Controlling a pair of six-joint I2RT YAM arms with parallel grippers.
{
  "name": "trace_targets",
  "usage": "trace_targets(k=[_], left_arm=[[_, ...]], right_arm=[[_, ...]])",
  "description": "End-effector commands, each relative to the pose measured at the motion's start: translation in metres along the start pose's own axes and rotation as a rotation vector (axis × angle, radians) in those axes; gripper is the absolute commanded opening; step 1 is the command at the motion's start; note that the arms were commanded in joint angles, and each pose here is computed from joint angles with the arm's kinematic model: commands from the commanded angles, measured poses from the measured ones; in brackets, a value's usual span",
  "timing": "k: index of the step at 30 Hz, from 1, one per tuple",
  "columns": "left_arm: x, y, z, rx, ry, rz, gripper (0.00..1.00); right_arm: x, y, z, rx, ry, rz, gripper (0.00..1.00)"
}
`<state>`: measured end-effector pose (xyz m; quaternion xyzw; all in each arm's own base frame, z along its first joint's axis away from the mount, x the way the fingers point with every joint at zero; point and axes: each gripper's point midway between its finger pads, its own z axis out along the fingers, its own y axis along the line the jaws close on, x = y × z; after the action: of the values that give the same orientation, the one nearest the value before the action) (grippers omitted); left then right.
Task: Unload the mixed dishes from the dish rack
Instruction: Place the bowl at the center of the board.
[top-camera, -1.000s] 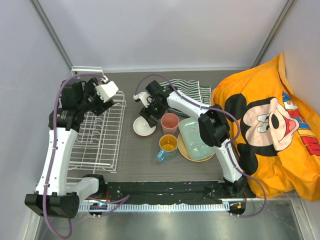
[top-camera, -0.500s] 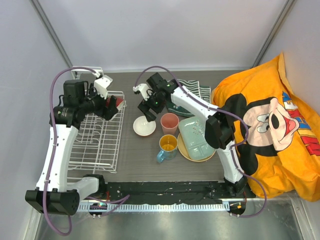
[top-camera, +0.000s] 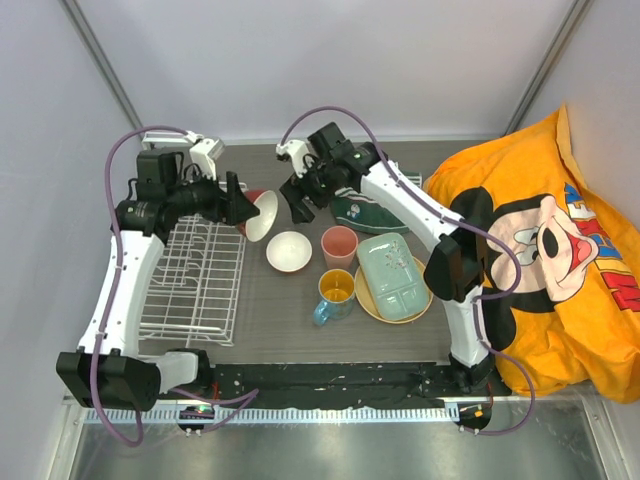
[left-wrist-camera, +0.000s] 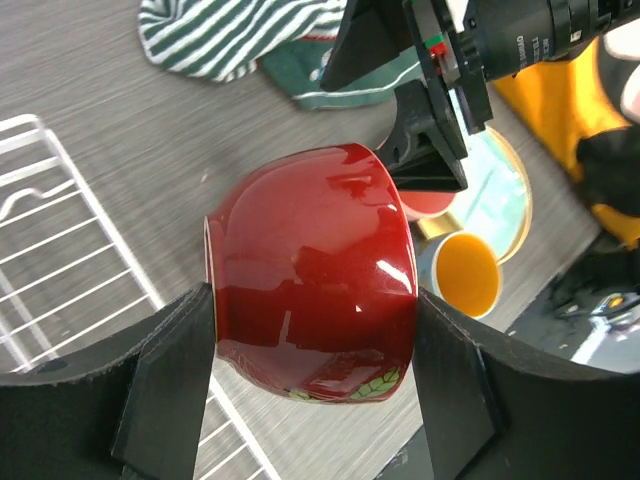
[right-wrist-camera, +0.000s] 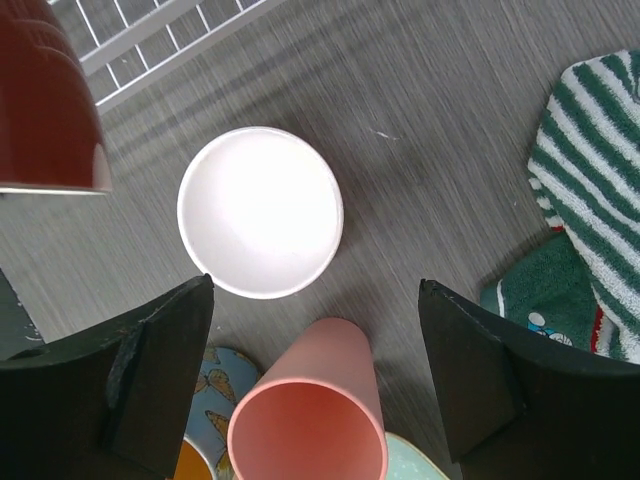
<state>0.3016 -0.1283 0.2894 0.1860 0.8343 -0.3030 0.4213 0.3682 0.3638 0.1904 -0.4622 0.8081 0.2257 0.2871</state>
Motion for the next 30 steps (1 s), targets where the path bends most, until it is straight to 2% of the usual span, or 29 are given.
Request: trace_targets(k=[1, 5, 12, 21, 30], left_arm=[[-0.031, -0.019, 0.006, 0.119, -0.109, -0.012, 0.00], [-0.031, -0.017, 0.014, 0.141, -0.116, -0.048, 0.00], [-0.028, -0.018, 0.025, 0.199, -0.122, -0.107, 0.00], [-0.033, -0.038, 0.028, 0.340, -0.159, -0.204, 0.00], [-0.027, -0.046, 0.026, 0.388, -0.162, -0.239, 0.00]], right_arm=[[-0.047, 0.018, -0.051, -0.059, -0.171, -0.008, 0.87], [-0.041, 0.048, -0.059, -0.216, -0.187, 0.005, 0.84], [-0.060, 0.059, -0.084, -0.226, -0.293, -0.009, 0.82], [-0.060, 0.049, -0.060, -0.215, -0.269, 0.017, 0.80], [-0.057, 0.040, -0.045, -0.196, -0.250, 0.016, 0.79]])
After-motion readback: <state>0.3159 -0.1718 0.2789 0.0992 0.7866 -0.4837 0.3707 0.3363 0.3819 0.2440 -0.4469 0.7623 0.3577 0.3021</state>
